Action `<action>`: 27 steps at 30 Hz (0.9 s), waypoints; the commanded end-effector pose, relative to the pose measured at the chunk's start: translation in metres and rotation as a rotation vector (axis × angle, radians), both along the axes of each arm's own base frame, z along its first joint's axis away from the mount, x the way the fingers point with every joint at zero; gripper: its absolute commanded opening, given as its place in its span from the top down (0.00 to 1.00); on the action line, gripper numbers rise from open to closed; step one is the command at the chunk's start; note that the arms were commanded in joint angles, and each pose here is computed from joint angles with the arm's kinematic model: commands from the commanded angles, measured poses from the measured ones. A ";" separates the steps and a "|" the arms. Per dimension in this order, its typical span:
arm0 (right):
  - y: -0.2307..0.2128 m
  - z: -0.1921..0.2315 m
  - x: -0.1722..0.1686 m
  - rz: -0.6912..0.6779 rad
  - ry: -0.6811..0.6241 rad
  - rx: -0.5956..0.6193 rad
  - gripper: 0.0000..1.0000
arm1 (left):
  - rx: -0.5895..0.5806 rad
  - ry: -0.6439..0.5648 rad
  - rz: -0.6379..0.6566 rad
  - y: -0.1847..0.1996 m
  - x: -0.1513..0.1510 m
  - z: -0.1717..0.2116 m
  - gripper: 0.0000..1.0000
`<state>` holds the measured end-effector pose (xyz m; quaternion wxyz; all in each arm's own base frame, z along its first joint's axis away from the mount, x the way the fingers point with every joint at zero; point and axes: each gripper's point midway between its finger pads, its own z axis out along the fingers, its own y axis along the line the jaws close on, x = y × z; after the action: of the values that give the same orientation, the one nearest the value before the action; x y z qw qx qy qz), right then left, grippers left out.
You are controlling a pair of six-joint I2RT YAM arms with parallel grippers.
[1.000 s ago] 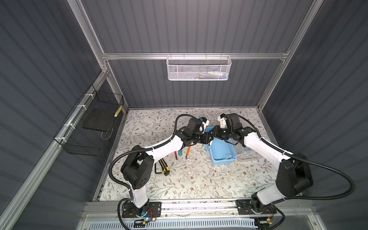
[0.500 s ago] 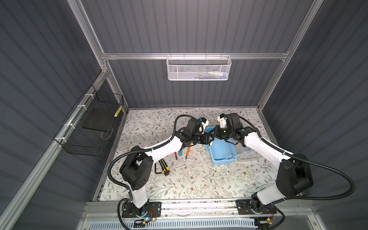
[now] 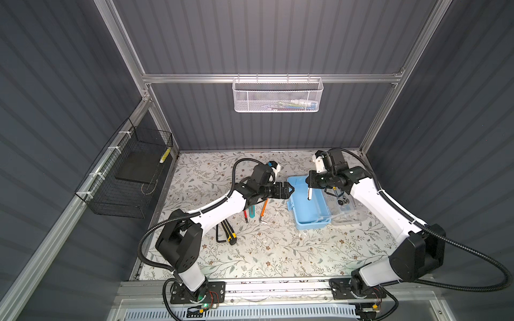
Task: Pack the tool kit
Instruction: 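Carry the knife into the clear tray with the right gripper while the left withdraws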
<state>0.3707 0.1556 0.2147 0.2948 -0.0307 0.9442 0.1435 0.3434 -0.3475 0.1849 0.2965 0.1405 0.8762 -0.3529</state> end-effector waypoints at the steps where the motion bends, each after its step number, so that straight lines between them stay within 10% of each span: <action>1: -0.040 -0.020 -0.007 -0.004 0.077 -0.246 0.97 | 0.068 0.018 0.028 0.025 -0.003 -0.012 0.09; 11: -0.083 -0.048 0.005 -0.018 0.187 -0.567 0.94 | 0.214 0.035 0.099 0.065 -0.001 -0.035 0.09; 27: -0.092 -0.085 0.023 -0.065 0.267 -0.730 0.80 | 0.252 0.071 0.103 0.071 -0.003 -0.050 0.08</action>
<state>0.3909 0.0681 0.1231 0.1402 -0.0909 0.9679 -0.1880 0.3461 -0.2834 0.1422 0.2735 0.1123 0.9250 -0.2387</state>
